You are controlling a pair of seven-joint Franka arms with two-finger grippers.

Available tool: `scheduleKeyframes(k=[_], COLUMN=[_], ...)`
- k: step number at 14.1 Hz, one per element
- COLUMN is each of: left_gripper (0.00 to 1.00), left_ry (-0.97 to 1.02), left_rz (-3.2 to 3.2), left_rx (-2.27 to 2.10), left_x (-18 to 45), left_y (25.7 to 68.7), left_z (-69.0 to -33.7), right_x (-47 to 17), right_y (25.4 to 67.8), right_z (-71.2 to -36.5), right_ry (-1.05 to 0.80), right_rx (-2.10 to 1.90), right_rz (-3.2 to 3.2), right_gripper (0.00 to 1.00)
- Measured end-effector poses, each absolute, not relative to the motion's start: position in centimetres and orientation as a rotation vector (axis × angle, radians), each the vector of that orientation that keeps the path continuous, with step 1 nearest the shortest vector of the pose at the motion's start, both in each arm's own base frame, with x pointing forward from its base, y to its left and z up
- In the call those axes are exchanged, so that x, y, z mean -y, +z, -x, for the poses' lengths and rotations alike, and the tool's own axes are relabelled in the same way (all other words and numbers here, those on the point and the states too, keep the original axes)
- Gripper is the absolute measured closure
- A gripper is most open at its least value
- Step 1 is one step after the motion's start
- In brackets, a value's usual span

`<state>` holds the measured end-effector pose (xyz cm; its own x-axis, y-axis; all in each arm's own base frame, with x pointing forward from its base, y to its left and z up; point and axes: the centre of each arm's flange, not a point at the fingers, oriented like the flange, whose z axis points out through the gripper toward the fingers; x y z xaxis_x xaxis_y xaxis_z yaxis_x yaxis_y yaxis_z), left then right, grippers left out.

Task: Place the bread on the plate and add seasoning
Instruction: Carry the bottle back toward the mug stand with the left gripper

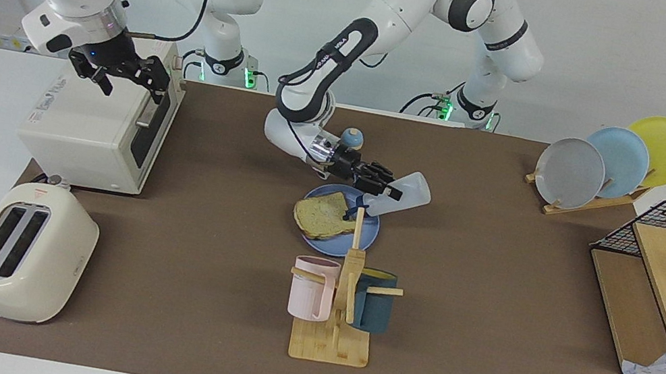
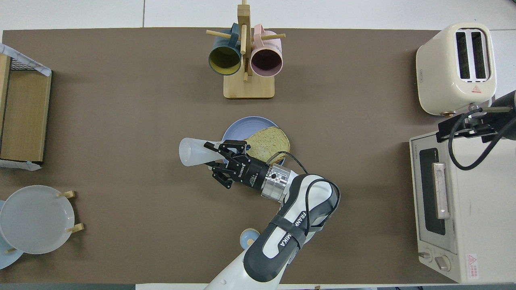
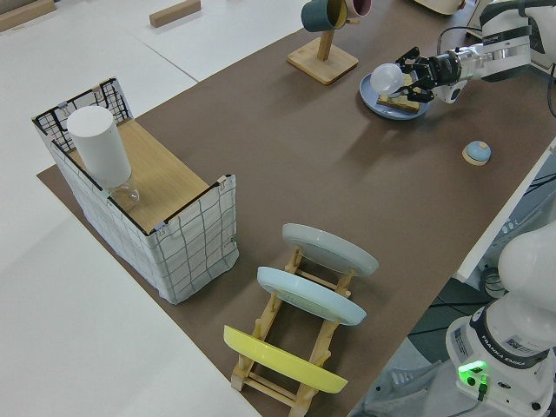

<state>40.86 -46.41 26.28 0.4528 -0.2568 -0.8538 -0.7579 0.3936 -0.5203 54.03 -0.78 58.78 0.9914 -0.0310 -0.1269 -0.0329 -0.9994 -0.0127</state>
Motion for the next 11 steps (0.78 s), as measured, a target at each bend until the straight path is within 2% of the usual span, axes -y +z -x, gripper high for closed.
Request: scheduleKeyframes(k=[6,8,11], left_gripper=[0.56,0.56,0.56], left_ry=[0.448,0.439,0.4], left_rz=[1.211,1.214,1.204], left_rx=[-1.04,-1.046,-1.083], left_x=[41.9,42.2,44.9], left_y=[27.0,27.1,27.2], left_z=[-46.7,-46.7,-44.3], right_x=[0.8,0.8,0.8], right_y=[58.8,58.8,58.8], right_z=[-54.0,-54.0,-54.0], right_ry=[0.198,0.198,0.198], right_rx=[-0.05,-0.05,-0.05], right_rz=[3.12,3.12,3.12], right_gripper=[0.0,0.0,0.0])
